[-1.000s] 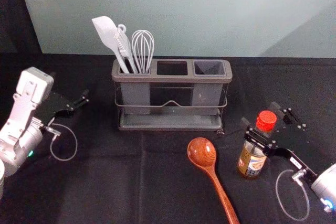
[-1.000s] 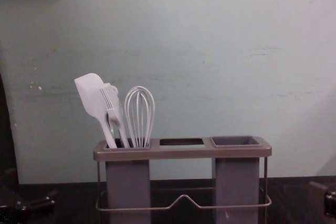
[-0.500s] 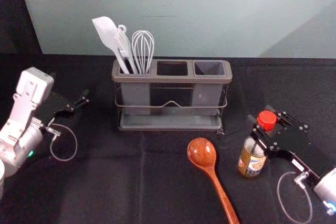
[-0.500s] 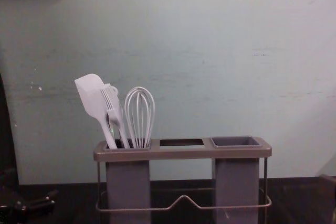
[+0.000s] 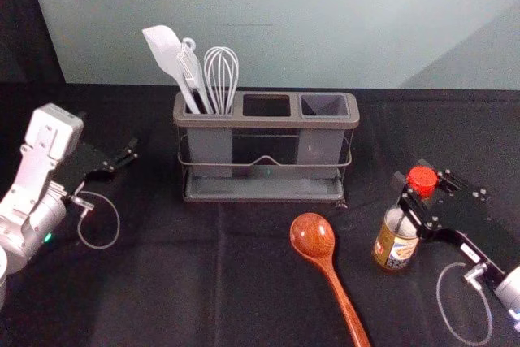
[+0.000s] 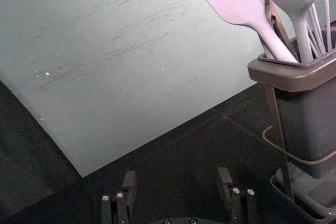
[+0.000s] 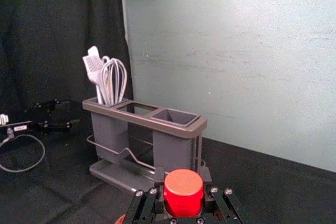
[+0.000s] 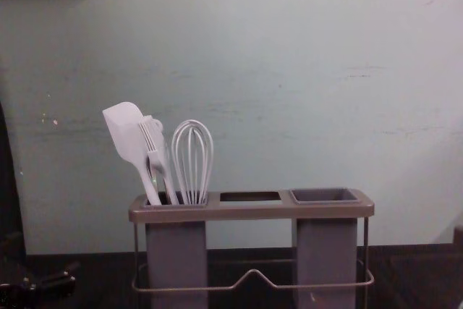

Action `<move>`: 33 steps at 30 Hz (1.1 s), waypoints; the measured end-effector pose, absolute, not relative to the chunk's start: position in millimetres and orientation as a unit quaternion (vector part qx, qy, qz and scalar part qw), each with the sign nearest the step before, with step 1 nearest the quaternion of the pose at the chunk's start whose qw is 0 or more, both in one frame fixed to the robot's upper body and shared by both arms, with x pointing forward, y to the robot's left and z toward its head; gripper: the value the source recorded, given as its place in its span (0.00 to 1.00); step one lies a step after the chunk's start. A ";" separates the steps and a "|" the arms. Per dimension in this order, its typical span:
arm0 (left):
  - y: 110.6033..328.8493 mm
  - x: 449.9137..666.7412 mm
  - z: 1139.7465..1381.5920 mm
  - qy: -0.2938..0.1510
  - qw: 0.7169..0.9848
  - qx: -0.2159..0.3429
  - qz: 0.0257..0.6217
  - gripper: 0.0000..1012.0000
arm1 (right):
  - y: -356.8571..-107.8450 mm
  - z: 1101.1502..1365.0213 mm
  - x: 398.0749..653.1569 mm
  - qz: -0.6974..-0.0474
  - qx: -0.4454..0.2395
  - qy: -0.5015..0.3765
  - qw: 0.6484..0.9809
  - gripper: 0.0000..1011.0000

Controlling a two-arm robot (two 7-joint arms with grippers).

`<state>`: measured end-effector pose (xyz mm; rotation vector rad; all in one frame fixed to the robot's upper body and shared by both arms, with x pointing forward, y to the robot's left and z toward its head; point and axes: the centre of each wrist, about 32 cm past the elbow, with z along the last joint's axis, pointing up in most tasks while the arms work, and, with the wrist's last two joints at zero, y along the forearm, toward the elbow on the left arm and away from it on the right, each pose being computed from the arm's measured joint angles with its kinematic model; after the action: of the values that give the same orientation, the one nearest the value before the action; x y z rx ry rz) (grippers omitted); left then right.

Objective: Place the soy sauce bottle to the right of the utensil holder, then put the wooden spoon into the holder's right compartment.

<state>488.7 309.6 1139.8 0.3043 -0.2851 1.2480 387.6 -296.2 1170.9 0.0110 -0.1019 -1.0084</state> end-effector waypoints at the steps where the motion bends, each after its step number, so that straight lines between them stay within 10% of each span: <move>1: 309.6 488.6 1139.8 -0.132 0.791 0.141 0.580 0.99 | -296.6 1171.6 387.4 -0.484 0.006 -0.050 0.874 0.38; 33: 309.6 488.6 1139.8 -0.132 0.791 0.141 0.580 0.99 | -293.5 1179.9 468.8 -0.503 0.011 -0.065 0.862 0.38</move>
<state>488.6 309.6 1139.8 0.3044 -0.2850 1.2479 468.8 -293.5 1179.9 0.0237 -0.1374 -1.0550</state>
